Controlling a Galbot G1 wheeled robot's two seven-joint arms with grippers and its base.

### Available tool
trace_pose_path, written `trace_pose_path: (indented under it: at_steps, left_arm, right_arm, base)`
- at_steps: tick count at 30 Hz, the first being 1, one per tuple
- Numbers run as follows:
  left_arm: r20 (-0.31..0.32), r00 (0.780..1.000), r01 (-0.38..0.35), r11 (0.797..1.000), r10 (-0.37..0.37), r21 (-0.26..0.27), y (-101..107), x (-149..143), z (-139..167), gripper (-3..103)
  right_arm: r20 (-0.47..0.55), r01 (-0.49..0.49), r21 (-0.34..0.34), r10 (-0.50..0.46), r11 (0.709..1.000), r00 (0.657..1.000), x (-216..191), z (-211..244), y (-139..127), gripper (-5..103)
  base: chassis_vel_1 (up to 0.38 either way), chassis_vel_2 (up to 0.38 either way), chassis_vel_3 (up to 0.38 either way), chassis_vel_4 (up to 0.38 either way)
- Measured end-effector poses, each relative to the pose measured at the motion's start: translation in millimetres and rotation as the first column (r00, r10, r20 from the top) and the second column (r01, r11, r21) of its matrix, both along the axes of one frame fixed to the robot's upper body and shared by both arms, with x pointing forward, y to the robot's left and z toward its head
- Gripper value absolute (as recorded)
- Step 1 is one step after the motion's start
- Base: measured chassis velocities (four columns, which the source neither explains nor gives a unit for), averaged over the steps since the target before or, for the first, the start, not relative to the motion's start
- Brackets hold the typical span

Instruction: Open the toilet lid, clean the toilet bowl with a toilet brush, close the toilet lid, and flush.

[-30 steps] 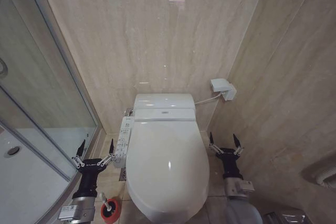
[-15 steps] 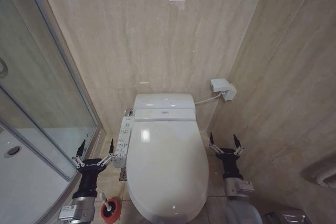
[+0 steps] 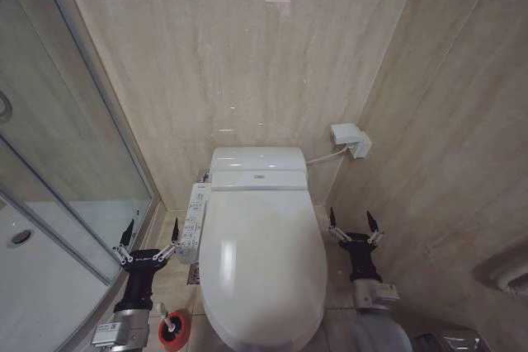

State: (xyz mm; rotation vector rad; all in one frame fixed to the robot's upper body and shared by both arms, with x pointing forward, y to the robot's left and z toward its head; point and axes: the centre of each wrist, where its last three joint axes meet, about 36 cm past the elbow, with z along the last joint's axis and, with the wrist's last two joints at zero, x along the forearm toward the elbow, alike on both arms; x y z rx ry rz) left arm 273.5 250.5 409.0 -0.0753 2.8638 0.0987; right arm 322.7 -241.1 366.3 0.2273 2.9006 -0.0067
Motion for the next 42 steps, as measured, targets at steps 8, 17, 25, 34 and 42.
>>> trace_pose_path:
  at_steps: [8,17,25,34,42]
  left_arm:
    - [0.000,1.000,0.000,1.000,0.000,0.000,0,0,0,100]
    - [-0.060,0.998,-0.020,1.000,0.019,-0.017,-7,4,3,100]
    - [-0.220,0.972,-0.088,0.996,0.079,-0.031,-28,15,15,100]
    - [-0.150,0.984,-0.097,0.995,0.101,0.037,-20,16,13,100]
    - [0.044,0.995,-0.088,0.995,0.086,0.045,2,24,31,100]
  right_arm:
    - [0.000,0.000,0.000,0.000,1.000,1.000,0,0,0,100]
    - [-0.001,0.000,0.000,0.000,1.000,1.000,0,0,0,100]
    - [-0.001,0.000,0.000,0.000,1.000,1.000,0,0,0,100]
    - [-0.001,0.000,0.000,0.000,1.000,1.000,0,0,0,100]
    - [-0.001,0.000,0.000,0.000,1.000,1.000,0,0,0,100]
  base:
    - [0.000,0.000,0.000,0.000]
    - [0.000,0.000,0.000,0.000]
    - [0.000,0.000,0.000,0.000]
    - [0.000,0.000,0.000,0.000]
    - [0.000,0.000,0.000,0.000]
